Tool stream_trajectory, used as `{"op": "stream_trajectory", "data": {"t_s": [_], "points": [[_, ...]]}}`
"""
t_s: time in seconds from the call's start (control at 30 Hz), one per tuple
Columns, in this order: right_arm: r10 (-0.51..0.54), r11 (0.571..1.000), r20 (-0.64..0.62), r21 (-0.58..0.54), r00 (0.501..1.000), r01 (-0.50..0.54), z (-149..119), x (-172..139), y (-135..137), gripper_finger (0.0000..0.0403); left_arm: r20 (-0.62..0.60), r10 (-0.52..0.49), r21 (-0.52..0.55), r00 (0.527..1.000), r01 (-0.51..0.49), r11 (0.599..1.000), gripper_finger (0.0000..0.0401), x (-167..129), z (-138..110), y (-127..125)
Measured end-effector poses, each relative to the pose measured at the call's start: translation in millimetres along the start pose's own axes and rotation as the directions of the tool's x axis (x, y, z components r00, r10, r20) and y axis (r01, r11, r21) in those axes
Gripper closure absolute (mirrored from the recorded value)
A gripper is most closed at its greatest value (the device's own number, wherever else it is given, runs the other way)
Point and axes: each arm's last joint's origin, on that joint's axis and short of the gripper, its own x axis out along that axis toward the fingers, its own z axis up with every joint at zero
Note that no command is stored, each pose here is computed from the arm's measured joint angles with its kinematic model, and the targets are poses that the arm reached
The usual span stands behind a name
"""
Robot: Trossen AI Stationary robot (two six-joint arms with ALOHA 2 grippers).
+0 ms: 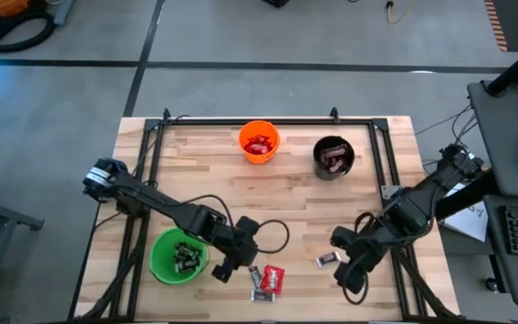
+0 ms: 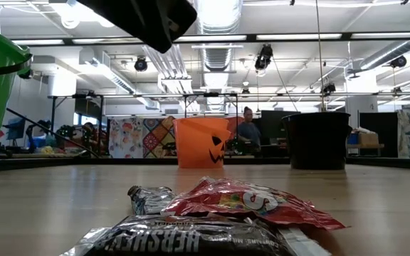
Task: Sort candy
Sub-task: Put the black chocolate into the green bucket
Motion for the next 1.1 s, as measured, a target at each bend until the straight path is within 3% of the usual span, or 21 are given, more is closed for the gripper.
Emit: {"op": "stream_trajectory", "data": {"t_s": [0.7,1.1], "points": [[-0.009,1.000,0.055,-0.029,0.998,0.011,2.0,0.3,-0.5,0.0225,-0.110,-0.054,0.095,0.992,0.065,0.993,0.0286,74.9,-18.8,-3.3],[-0.010,0.999,0.055,-0.031,0.998,0.011,2.0,0.6,-0.5,0.0225,-0.095,-0.056,0.152,0.994,0.070,0.986,0.0285,89.8,-20.8,-5.3]]}}
